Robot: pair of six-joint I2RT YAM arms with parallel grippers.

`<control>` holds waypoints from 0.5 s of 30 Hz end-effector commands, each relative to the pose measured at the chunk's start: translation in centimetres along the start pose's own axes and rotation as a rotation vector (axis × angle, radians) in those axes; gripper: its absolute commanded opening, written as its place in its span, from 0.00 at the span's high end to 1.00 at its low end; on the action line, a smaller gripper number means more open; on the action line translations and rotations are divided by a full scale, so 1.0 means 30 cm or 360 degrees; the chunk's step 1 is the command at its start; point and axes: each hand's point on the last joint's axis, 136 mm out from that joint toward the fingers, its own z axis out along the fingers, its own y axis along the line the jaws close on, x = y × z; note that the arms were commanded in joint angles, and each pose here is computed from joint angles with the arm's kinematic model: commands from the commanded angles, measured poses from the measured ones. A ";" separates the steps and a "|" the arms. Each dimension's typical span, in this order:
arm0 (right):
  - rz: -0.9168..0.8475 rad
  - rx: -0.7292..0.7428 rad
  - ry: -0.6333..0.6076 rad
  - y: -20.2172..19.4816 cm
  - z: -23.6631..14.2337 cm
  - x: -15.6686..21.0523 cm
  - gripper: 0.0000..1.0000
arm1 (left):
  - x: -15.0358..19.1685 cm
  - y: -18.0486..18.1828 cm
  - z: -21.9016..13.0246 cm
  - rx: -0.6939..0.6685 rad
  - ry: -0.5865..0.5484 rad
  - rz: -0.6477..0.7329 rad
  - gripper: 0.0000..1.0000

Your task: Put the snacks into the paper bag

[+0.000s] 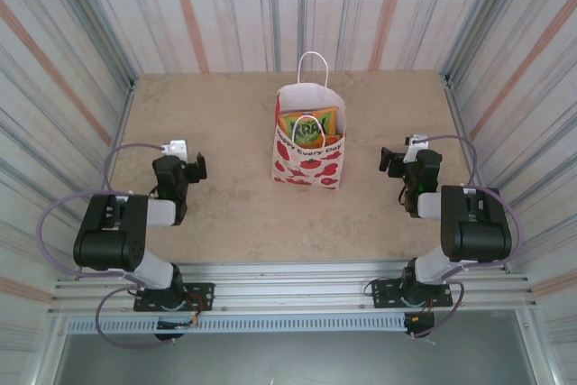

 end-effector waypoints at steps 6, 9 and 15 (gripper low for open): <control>0.0001 0.0018 0.0008 -0.006 0.004 -0.002 0.01 | -0.035 -0.006 0.001 0.0004 -0.0037 -0.0007 0.01; 0.0004 0.0017 0.0008 -0.005 0.004 -0.002 0.01 | -0.031 -0.006 0.008 0.0020 -0.0021 -0.0017 0.01; 0.0015 0.0014 0.0009 -0.010 0.004 -0.002 0.01 | -0.035 -0.007 0.001 0.0029 -0.0037 -0.0016 0.01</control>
